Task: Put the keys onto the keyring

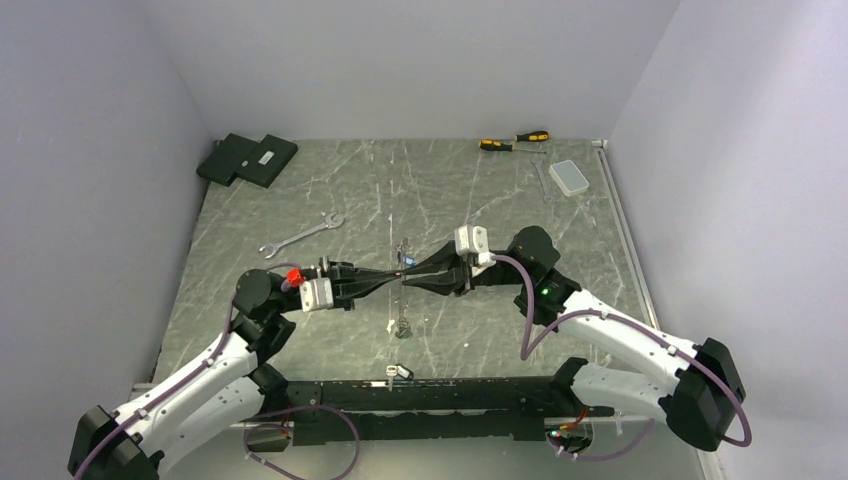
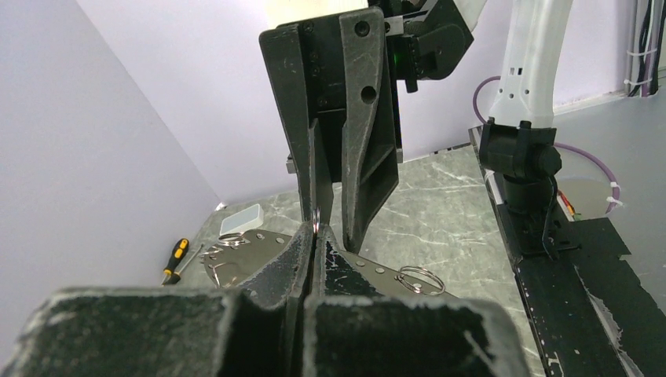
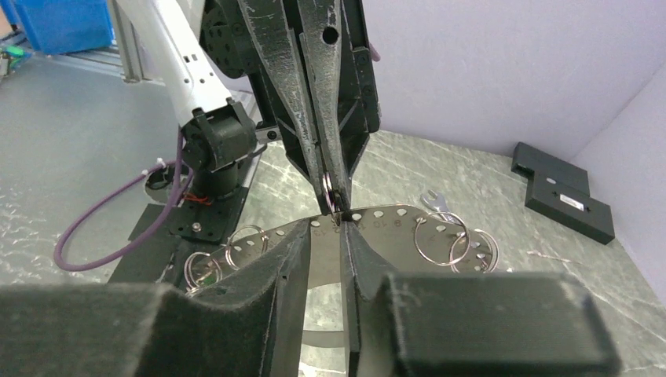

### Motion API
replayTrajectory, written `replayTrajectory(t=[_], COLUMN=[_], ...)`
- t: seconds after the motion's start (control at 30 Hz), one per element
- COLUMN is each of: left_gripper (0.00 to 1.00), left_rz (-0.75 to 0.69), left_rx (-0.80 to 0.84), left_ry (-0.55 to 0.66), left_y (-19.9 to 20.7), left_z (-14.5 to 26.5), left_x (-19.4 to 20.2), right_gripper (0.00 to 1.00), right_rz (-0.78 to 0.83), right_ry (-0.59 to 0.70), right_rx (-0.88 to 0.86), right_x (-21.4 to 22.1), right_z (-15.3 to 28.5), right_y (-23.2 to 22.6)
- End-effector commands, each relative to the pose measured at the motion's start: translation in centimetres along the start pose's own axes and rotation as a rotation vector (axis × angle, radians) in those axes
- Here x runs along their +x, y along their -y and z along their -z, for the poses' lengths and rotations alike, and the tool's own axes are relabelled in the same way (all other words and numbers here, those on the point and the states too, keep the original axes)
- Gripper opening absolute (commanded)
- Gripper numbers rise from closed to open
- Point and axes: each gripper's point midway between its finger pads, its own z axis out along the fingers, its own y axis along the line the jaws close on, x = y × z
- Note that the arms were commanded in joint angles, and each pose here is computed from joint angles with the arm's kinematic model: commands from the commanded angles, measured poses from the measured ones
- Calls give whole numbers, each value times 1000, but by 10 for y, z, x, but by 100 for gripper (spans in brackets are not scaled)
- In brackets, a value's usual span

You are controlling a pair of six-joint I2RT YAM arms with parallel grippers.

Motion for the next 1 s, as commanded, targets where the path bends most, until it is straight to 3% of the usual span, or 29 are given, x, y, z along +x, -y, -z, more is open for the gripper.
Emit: replayTrajectory(t=[0.0,0.17,0.63,0.97], left_gripper=[0,0,0,0], left_rz=[-36,-32,-31,-42], left_rx=[3,3,-8,-10], left_ry=[75,73,93,112], left_y=[-2,-2,-3,-5], left_z=[-3,-3,-3,-5], left_x=[-21,-20,-24,-27], right_gripper=[22,18,27,16], right_rz=[64,79,107,90], right_ry=[70,90,113,113], right_rx=[-16,-16,10,-15], right_x=[-27,-33,-46,-44], right_z=[-4,-3,0,-2], right_y=[3,2,4,2])
